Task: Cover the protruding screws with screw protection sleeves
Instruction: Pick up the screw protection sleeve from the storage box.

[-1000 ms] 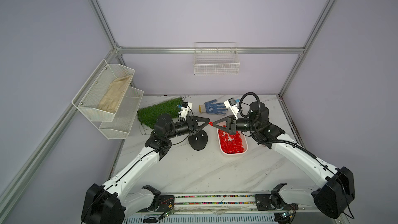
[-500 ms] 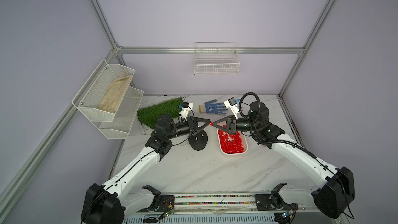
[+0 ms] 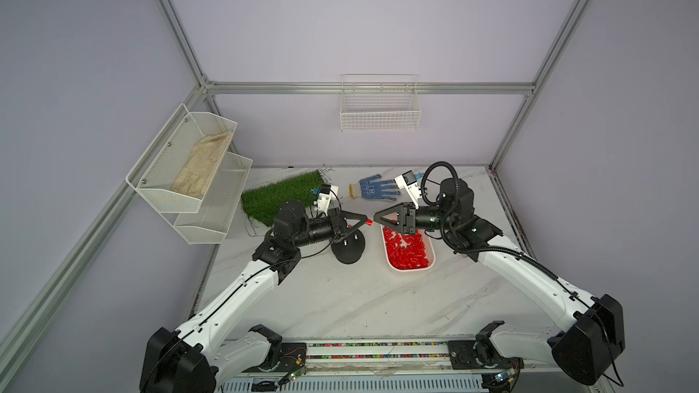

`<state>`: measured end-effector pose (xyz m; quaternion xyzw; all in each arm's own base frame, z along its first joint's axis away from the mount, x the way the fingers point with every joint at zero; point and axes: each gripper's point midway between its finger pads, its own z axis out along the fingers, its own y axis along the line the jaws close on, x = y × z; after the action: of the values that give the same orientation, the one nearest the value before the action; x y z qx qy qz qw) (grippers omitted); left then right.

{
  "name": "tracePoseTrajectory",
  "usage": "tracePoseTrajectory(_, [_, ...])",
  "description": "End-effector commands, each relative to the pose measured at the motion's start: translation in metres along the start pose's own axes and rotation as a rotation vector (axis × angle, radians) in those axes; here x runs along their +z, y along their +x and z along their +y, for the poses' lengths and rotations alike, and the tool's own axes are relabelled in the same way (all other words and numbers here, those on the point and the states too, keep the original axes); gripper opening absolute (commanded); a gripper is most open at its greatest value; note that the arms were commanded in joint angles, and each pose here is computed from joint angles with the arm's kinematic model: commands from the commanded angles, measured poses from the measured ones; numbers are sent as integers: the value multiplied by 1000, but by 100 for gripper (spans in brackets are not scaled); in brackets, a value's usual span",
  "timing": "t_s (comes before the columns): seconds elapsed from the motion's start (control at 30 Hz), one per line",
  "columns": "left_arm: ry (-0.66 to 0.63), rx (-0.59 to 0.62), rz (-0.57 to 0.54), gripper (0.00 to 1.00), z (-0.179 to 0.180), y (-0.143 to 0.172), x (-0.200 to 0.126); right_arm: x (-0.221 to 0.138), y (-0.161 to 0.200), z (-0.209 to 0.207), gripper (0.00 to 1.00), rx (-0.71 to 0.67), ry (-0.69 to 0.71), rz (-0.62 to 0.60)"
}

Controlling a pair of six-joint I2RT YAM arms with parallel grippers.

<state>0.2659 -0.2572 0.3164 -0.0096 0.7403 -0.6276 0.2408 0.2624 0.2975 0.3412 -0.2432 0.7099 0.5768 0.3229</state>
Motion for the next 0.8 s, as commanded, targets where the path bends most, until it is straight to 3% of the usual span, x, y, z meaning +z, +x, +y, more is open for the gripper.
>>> tracePoseTrajectory(0.0, [-8, 73, -36, 5, -10, -7, -8, -8, -8, 7, 29, -31, 12, -36])
tracePoseTrajectory(0.33, [-140, 54, -69, 7, 12, -11, -17, -11, -5, -11, 45, -147, 195, -52])
tracePoseTrajectory(0.57, [-426, 85, -111, 8, 50, -17, -43, -12, 4, -29, 45, -146, 268, -50])
tracePoseTrajectory(0.77, [-573, 108, -149, 8, 68, -22, -61, -10, 15, -39, 44, -153, 299, -33])
